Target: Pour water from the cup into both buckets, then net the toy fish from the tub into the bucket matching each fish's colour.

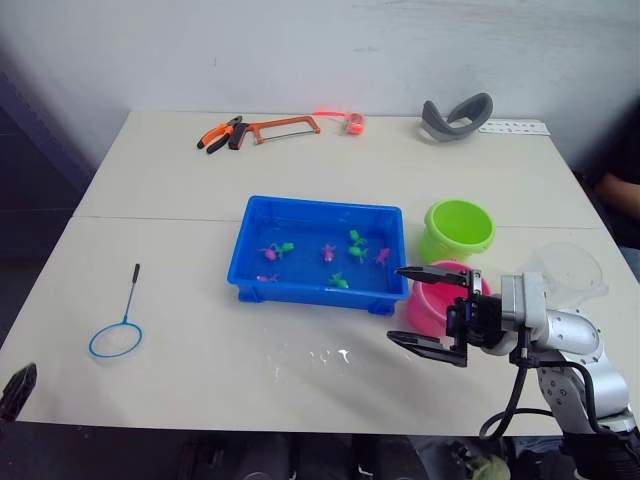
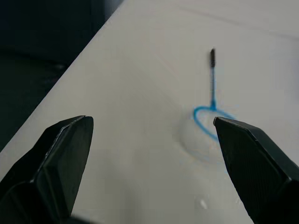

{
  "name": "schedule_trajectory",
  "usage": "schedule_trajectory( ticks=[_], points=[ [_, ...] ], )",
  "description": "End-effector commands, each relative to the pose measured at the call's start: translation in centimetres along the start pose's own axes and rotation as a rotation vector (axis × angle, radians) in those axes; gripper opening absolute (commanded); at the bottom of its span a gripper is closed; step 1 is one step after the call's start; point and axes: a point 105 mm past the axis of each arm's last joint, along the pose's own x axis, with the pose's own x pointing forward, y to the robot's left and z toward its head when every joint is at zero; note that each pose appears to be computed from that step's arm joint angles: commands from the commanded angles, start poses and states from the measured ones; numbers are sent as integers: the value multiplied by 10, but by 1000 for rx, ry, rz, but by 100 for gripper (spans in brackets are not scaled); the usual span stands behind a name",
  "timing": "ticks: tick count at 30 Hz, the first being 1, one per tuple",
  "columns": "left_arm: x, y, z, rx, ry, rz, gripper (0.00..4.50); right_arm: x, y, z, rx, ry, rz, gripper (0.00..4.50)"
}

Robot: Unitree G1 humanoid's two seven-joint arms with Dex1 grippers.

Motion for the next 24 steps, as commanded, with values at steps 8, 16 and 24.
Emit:
schedule_trajectory(
  ticks=[8,16,24],
  points=[
    [59,-42,36,112,135,5,450,8,-5,17,-106,-32,14,444],
    [122,-81,37,107,332,-60,450,14,-7,13,-105,-19,-6,444],
    [151,-93,8,83,467,-27,450,12,-9,13,-130,2,-56,444]
  ],
)
